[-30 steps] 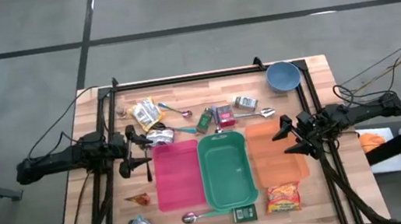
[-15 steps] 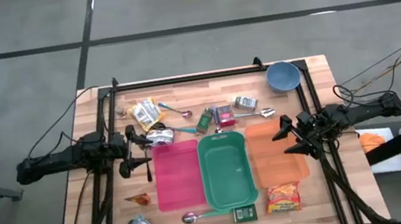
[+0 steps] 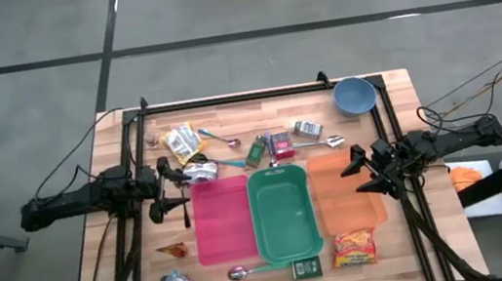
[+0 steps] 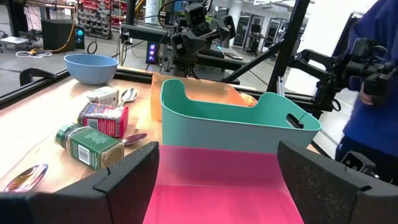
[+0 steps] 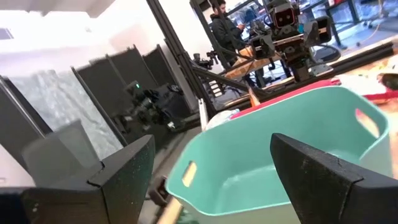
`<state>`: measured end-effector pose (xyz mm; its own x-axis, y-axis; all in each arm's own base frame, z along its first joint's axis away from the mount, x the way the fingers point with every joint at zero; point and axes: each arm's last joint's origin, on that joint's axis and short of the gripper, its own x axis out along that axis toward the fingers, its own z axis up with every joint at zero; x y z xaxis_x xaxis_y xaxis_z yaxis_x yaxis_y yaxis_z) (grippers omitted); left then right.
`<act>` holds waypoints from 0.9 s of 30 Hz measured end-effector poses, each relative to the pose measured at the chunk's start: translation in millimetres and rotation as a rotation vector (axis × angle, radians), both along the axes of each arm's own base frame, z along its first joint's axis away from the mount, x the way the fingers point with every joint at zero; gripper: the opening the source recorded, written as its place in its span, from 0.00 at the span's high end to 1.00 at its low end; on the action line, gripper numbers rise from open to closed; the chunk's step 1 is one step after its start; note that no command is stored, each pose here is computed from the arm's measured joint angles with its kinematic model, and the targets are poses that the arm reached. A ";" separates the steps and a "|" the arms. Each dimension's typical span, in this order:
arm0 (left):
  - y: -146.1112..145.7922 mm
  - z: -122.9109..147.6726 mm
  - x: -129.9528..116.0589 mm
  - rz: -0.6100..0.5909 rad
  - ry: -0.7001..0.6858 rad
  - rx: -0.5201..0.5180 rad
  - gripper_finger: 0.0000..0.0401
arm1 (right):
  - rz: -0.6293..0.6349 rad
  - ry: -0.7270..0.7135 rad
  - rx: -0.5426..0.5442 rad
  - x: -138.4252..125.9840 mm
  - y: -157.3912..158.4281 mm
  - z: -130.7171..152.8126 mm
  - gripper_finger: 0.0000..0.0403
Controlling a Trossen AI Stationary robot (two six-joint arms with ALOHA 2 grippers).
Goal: Pick & Place Food Item
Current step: Put the white seasoning bottle into the green bin
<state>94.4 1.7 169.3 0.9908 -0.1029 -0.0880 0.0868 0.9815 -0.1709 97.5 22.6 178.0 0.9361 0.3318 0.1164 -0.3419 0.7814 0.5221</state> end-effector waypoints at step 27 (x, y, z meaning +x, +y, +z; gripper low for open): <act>0.0 1.2 0.3 0.000 -0.017 -0.020 0.18 | -0.408 0.037 -0.215 17.2 -8.3 89.0 0.22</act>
